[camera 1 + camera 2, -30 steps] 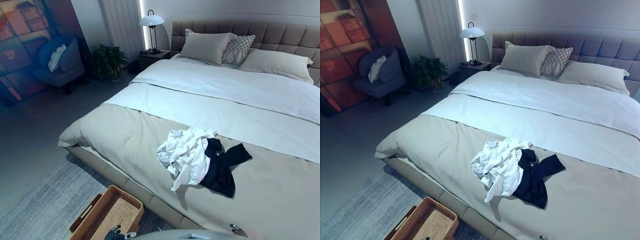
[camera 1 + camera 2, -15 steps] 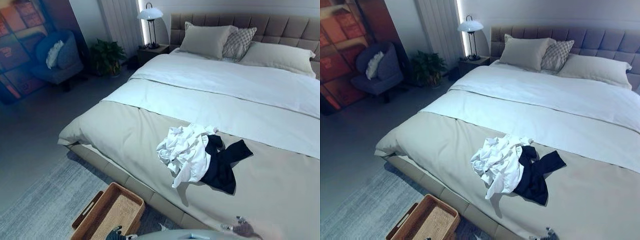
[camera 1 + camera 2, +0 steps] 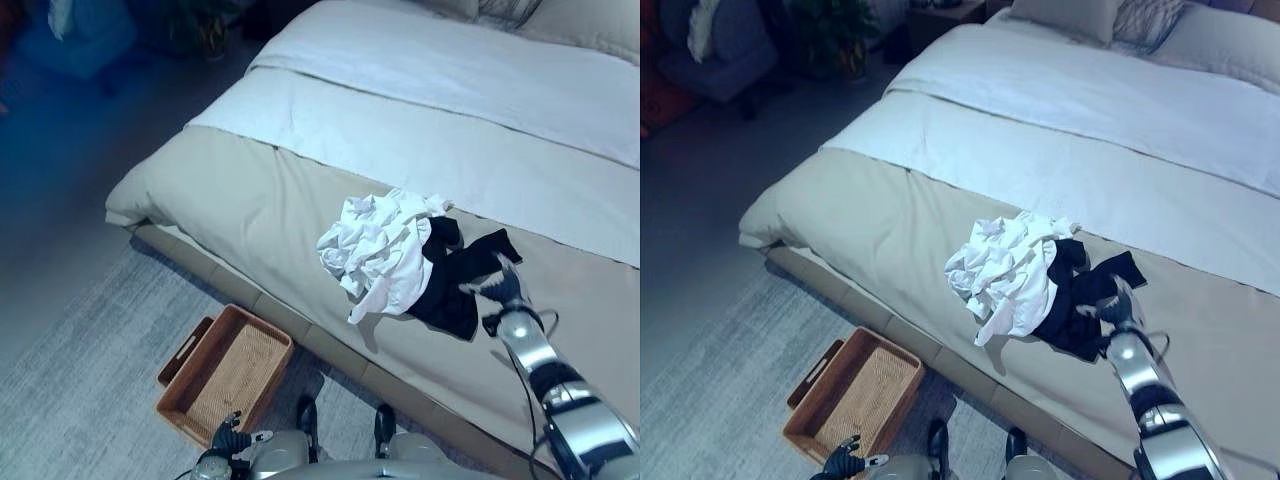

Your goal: Pick up clothes into the bucket

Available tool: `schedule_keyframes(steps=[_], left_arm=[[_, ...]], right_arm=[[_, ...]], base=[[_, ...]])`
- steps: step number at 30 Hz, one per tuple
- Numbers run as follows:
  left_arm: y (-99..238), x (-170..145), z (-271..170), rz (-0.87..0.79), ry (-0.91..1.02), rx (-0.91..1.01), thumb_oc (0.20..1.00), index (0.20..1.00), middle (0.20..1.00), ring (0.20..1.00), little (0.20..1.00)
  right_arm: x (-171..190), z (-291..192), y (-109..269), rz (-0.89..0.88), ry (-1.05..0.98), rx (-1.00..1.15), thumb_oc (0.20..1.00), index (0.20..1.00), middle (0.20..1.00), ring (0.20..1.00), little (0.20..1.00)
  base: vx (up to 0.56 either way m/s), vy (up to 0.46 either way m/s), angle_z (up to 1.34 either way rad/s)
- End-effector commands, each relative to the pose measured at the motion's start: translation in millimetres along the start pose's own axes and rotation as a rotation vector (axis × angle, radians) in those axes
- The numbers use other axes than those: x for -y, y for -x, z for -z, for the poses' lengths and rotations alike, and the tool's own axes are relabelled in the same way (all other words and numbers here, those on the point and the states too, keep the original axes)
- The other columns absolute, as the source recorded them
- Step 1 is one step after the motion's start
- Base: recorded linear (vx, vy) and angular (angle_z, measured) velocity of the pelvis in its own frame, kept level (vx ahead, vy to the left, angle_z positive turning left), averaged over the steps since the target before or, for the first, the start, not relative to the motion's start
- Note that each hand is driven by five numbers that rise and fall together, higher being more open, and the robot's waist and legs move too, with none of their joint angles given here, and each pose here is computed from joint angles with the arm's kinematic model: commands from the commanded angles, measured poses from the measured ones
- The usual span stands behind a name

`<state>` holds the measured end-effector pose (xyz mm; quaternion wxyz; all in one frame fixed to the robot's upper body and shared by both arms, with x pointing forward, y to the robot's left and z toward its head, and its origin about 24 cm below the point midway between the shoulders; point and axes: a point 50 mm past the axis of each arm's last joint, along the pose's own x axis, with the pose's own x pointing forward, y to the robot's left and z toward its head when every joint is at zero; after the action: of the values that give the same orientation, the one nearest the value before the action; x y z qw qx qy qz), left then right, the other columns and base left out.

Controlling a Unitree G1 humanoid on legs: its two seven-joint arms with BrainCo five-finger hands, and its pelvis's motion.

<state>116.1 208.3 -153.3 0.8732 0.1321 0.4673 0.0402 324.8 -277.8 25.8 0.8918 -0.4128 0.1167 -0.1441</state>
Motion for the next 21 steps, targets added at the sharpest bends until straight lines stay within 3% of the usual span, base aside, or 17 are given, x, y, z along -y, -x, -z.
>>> schedule_keyframes(steps=[1,7,11,15,21], left_arm=[[-3,19,-20,0.032,-0.044,0.075,1.000,1.000,1.000,1.000,1.000],[-8,21,-52,0.022,-0.086,0.186,1.000,1.000,1.000,1.000,1.000],[-10,25,-77,0.022,-0.106,0.272,1.000,1.000,1.000,1.000,1.000],[-12,29,-94,0.029,-0.125,0.311,1.000,1.000,1.000,1.000,1.000],[-12,34,-112,0.041,-0.120,0.348,1.000,1.000,1.000,1.000,1.000]], right_arm=[[14,-41,-17,0.081,0.083,0.130,1.000,1.000,1.000,1.000,1.000],[25,-88,-28,0.155,0.182,0.271,1.000,1.000,1.000,1.000,1.000],[44,-121,-37,0.243,0.408,0.374,1.000,1.000,1.000,1.000,1.000],[53,-131,-45,0.245,0.539,0.345,1.000,1.000,1.000,1.000,1.000],[65,-134,-51,0.246,0.574,0.261,1.000,1.000,1.000,1.000,1.000]], base=[[-0.02,0.050,0.02],[-0.04,0.055,0.07],[-0.05,0.022,0.21],[-0.03,0.012,0.22],[-0.03,0.010,0.11]])
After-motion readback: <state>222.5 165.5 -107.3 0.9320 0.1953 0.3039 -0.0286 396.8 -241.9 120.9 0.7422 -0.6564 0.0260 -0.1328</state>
